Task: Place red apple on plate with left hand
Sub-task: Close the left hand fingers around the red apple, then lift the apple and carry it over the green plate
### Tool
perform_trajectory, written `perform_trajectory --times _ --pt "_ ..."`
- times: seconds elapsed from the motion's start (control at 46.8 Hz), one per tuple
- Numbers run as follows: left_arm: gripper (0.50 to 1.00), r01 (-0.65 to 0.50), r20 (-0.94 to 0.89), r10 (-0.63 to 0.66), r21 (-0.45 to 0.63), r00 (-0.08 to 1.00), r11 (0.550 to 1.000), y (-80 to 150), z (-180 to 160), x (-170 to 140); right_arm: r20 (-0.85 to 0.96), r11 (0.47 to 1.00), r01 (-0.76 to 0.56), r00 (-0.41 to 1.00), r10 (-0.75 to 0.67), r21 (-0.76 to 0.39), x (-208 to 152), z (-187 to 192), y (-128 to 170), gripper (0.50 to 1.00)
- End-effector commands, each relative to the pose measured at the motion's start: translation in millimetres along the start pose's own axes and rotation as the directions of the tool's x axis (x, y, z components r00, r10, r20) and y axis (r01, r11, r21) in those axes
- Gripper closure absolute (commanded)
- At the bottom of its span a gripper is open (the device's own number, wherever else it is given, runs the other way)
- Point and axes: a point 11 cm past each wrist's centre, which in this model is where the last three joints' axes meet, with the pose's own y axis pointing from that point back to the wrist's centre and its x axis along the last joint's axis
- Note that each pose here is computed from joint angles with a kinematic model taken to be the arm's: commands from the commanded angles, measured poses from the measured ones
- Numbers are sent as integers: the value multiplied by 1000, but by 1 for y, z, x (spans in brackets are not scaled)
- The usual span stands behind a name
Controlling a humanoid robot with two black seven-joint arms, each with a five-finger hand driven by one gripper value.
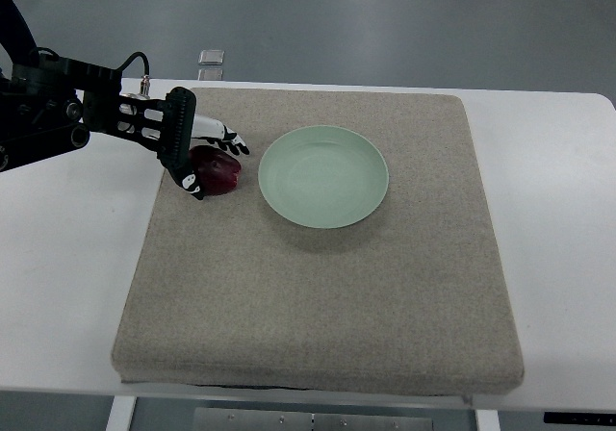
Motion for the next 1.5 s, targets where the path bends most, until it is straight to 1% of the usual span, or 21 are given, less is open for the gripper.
perform_trajectory --times 0.0,0.107,0.15,0.171,0.235,0.257,0.321,0.342,0.406,0.471,0.642,0.834,1.048,1.326,1.476 --pt "634 -3 1 3 4 1000 1000 0 -1 1 0 1000 0 1000 0 -1 0 0 0 570" --pt "641 0 0 0 3 1000 1000 0 -1 0 0 1000 0 1000 0 1 0 0 0 568" --pt "656 -1 0 1 5 1000 1000 0 -2 0 0 1000 0 1000 0 1 0 0 0 570" --pt "675 -2 0 2 5 1000 1000 0 -2 0 0 1000 0 1000 0 -1 0 0 0 568" --pt "686 -3 1 3 5 1000 1000 0 -1 1 0 1000 0 1000 0 1 0 0 0 570" --pt "701 -3 1 3 5 1000 1000 0 -1 1 0 1000 0 1000 0 -1 0 0 0 570" --pt "754 -1 3 1 3 1000 1000 0 0 1 0 1000 0 1000 0 -1 0 0 0 570" --pt "780 -1 3 1 3 1000 1000 0 0 1 0 1000 0 1000 0 1 0 0 0 570" --pt "898 -2 2 2 3 1000 1000 0 0 1 0 1000 0 1000 0 1 0 0 0 568" --pt "1000 -2 1 2 4 1000 1000 0 -1 1 0 1000 0 1000 0 1 0 0 0 570" --pt "1000 2 -5 -2 6 1000 1000 -2 -2 -4 0 1000 0 1000 0 -1 0 0 0 570" --pt "1000 -25 -3 25 15 1000 1000 -1 -5 0 0 1000 0 1000 0 -1 0 0 0 570" --pt "1000 -80 -15 80 14 997 997 4 -4 20 0 1000 0 1000 0 1 0 0 0 570" --pt "1000 -156 -16 155 -36 988 987 10 15 49 0 1000 0 1000 0 -1 0 0 0 570" --pt "1000 -140 -6 140 -83 990 987 -2 36 48 0 1000 0 1000 0 -1 0 0 0 570"
